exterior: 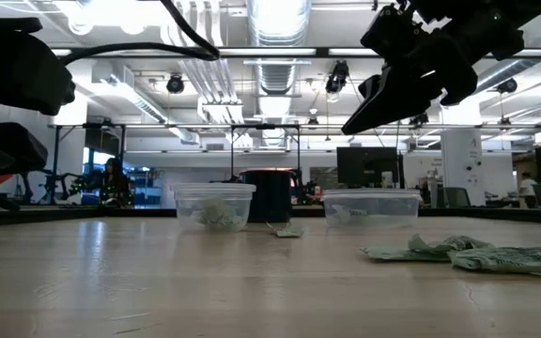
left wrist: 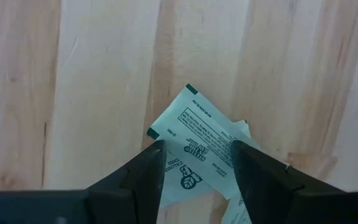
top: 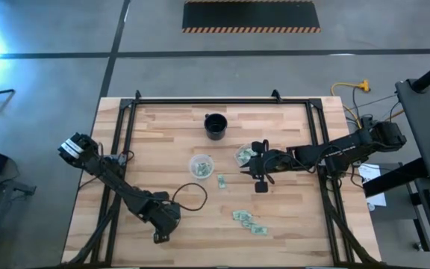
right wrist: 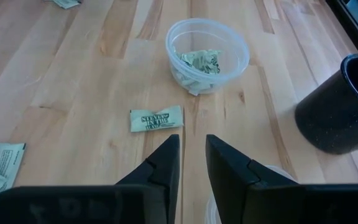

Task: Pick and place Stevia / Truvia into bins
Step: Put the green stevia packet into the left transparent container

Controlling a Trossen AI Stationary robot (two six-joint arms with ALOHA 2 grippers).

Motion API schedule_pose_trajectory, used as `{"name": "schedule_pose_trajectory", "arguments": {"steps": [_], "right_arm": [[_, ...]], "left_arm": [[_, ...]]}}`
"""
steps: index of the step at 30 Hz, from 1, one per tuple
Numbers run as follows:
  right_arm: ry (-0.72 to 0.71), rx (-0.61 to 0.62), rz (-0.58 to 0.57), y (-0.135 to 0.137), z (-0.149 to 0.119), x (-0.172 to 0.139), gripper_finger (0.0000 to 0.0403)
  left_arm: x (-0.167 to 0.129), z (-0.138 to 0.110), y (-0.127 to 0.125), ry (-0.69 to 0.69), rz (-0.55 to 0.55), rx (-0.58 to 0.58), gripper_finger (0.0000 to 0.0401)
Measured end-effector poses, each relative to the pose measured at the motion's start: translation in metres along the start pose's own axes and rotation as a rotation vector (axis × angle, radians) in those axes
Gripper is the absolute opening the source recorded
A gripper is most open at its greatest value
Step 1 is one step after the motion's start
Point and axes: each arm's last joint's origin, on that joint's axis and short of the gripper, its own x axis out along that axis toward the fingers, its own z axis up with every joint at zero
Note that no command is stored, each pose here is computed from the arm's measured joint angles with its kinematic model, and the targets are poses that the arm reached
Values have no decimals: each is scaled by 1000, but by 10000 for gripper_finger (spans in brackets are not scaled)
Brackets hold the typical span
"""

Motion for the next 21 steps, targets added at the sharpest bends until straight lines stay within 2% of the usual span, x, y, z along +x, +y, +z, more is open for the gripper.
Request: {"name": "schedule_pose_trajectory", "arguments": {"steps": [4, 12, 21], "right_arm": [[0, -3, 0, 0, 0, 0, 68], [-5, -4, 0, 0, 1, 0, 68], [-24, -20, -2, 0, 2, 0, 68]], "left_arm": [[0, 0, 0, -1, 5, 44, 141], [0, -1, 1, 6, 5, 58, 97], [-29, -1, 0, 37, 12, -77, 97]]}}
